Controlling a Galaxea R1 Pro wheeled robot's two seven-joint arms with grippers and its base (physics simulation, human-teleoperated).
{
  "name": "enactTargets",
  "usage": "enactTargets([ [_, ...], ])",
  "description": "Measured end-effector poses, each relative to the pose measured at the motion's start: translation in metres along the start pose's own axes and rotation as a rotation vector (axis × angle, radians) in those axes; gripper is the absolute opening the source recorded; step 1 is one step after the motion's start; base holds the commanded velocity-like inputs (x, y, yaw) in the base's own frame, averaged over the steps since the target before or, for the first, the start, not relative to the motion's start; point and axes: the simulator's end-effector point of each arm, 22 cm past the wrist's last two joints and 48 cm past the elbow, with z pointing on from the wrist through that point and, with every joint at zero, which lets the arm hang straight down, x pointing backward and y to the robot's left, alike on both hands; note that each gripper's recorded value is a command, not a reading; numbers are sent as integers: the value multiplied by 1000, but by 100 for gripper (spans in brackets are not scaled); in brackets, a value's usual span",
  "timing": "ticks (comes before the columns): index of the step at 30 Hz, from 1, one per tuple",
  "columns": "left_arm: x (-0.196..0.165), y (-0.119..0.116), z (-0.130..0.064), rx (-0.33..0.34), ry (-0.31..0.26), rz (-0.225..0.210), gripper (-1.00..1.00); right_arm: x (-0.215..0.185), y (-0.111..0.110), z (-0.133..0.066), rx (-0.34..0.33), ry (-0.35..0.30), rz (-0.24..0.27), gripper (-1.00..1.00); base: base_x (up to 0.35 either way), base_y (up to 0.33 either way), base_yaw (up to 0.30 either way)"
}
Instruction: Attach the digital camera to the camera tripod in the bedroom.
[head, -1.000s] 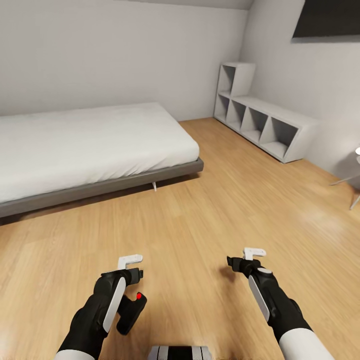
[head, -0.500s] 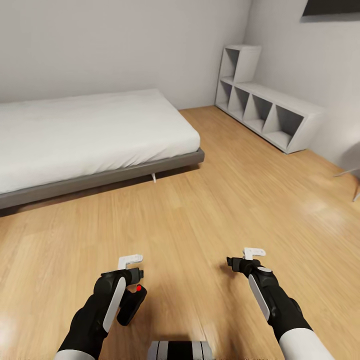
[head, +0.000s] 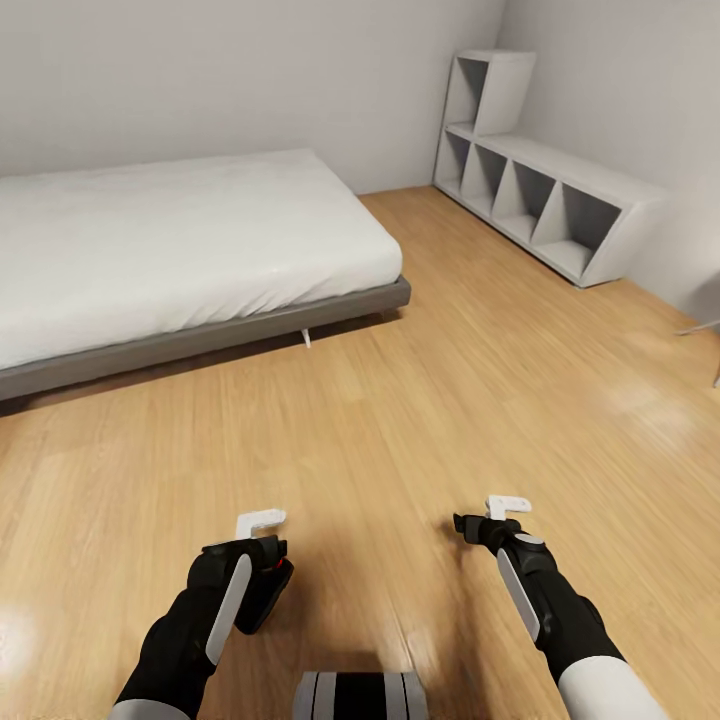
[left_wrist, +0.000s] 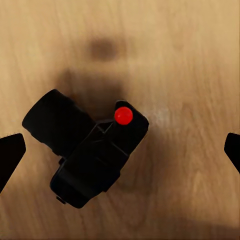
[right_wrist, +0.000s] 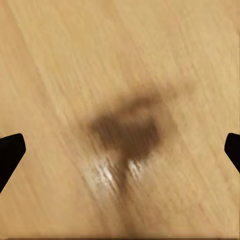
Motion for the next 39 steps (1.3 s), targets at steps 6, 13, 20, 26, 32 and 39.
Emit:
enactTargets([
  [6,10,1,9,-4,24,1,100,13,-1,8,2,25,-1,100,0,0,0],
  [13,22,3,20,-9,53,3,100,29,-2,17,5,54,-2,100,0,0,0],
  [20,35,5,31,-14,81,4,100,44,-3,26,7,82,-4,100,0,0,0],
  [26,45,8,39,-25,104,8,100,58,-4,33,9,106,-5,100,0,0,0],
  [32,56,10,48,-32,129,11,100,71,-5,39,13,129,-7,100,0,0,0],
  [39,70,12,57,-38,159,13,100,86,-6,47,16,152,-8,100,0,0,0],
])
